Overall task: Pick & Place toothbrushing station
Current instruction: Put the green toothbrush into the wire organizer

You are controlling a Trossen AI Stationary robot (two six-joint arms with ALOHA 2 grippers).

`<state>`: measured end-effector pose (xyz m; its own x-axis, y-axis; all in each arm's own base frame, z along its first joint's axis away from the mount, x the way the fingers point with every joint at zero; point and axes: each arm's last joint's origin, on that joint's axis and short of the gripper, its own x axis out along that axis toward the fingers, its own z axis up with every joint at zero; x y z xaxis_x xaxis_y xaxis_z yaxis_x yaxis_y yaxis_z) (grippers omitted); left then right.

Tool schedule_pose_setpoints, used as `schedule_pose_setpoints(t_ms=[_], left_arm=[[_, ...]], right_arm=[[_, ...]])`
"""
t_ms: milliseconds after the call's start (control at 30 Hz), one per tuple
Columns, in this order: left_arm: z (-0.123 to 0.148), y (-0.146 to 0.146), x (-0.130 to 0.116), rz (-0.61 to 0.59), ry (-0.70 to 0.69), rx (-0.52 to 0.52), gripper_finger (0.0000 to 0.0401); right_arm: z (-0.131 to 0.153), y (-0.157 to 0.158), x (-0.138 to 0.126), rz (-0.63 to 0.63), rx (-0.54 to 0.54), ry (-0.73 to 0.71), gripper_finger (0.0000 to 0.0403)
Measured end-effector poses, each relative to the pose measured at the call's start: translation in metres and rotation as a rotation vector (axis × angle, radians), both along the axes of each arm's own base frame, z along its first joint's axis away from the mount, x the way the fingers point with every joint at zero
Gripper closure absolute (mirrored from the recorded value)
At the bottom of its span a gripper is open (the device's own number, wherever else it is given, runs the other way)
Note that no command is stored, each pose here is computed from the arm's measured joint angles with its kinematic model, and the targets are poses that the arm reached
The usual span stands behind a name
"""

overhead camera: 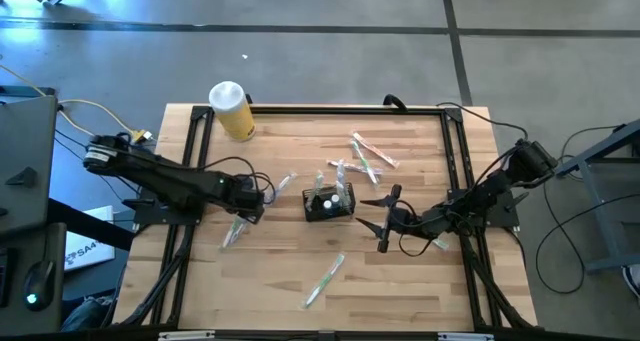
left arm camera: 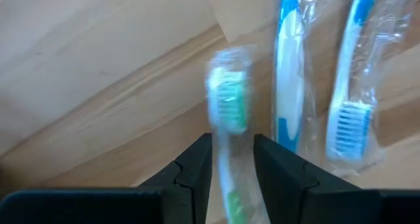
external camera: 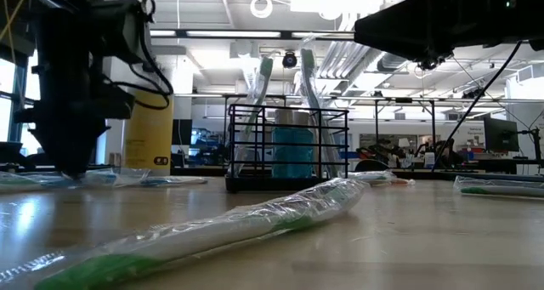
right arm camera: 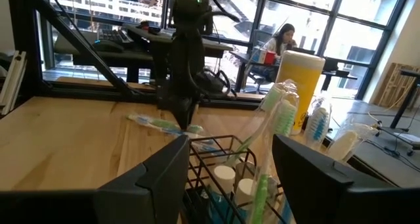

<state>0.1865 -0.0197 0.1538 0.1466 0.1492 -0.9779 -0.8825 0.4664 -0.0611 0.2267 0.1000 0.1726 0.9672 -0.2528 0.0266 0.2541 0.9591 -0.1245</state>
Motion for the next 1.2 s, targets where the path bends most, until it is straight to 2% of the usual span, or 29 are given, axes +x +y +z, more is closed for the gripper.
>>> schedule_pose_setpoints(t_ms=[233,400,500,633,767,933,1100,1200], left_arm=[[-0.012,-0.001,0.006,-0.009,0.054,-0.012,0.0293],[-0.014,-0.001,0.006,-0.057,0.071,0.0,0.0296],[-0.014,-0.001,0.006,-0.059,0.071,0.002,0.0319],[-0.014,-0.001,0.007,-0.107,0.074,0.005,0.0381],[-0.012,-0.001,0.008,-0.114,0.073,0.021,0.0389],[0.006,0.0,0.016,-0.143,0.099,0.102,0.0396],[0.043,-0.001,0.027,-0.175,0.132,0.211,0.0398],[0.071,-0.01,0.038,-0.235,0.062,0.311,0.0399]], right_arm=[[0.0,0.0,0.0,0.001,0.005,-0.002,0.0191],[0.0,0.0,0.0,0.002,0.019,-0.004,0.0191],[0.0,0.0,0.0,0.002,0.02,-0.004,0.0191],[0.0,0.0,0.0,0.002,0.02,-0.004,0.0191],[0.0,0.0,0.0,0.002,0.02,-0.004,0.0191],[0.0,0.0,0.0,0.002,0.02,-0.004,0.0191],[-0.001,0.0,0.0,0.002,0.016,0.004,0.0191],[-0.001,0.0,0.0,0.002,0.016,0.005,0.0191]])
